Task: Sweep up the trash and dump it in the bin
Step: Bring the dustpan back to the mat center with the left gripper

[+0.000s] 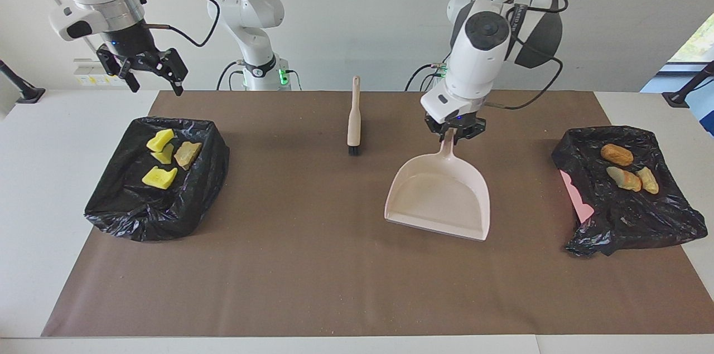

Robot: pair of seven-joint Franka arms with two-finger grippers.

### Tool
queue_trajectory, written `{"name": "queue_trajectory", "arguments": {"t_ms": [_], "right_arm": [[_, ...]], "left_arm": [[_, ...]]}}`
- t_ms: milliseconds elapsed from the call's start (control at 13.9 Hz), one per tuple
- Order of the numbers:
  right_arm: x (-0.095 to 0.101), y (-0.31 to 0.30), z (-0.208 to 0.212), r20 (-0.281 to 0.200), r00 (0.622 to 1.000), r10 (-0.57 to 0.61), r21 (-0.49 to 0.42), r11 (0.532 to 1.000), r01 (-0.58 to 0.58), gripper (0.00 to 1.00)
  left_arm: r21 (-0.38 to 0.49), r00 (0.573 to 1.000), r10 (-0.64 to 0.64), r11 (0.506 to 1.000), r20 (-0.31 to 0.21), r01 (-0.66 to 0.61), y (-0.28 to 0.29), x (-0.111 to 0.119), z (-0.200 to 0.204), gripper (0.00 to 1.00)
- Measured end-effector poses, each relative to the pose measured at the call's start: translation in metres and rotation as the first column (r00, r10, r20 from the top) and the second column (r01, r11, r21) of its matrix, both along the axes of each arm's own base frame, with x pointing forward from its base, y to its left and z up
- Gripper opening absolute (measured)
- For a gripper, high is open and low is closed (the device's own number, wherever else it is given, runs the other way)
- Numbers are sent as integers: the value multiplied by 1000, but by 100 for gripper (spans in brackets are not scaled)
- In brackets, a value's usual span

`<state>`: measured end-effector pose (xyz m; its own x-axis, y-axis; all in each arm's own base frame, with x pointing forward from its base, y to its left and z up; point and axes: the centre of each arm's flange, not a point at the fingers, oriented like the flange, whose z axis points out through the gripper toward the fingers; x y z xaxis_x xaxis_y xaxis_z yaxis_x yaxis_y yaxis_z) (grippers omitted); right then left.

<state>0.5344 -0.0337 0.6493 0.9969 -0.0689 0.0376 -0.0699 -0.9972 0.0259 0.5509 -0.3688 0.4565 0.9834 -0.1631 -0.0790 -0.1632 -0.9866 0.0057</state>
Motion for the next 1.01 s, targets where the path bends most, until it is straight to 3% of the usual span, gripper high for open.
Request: {"name": "queue_trajectory", "arguments": {"t_ms": [361,722,1010], "right_arm": [[0,0,0,-2,1000,0,0,1000,0,100],[-3,0,4,3,1000,0,2,1000,0,100],[-19,0,20,-2,1000,-5,2,1000,5,100]], "left_arm": [[-50,998,20,999,51,-18,-52,-6,-32,31],[-53,999,-11,999,41,13,-87,-9,-81,31],[-90,1000,15,996,10,-14,-89,-9,-85,31]]}}
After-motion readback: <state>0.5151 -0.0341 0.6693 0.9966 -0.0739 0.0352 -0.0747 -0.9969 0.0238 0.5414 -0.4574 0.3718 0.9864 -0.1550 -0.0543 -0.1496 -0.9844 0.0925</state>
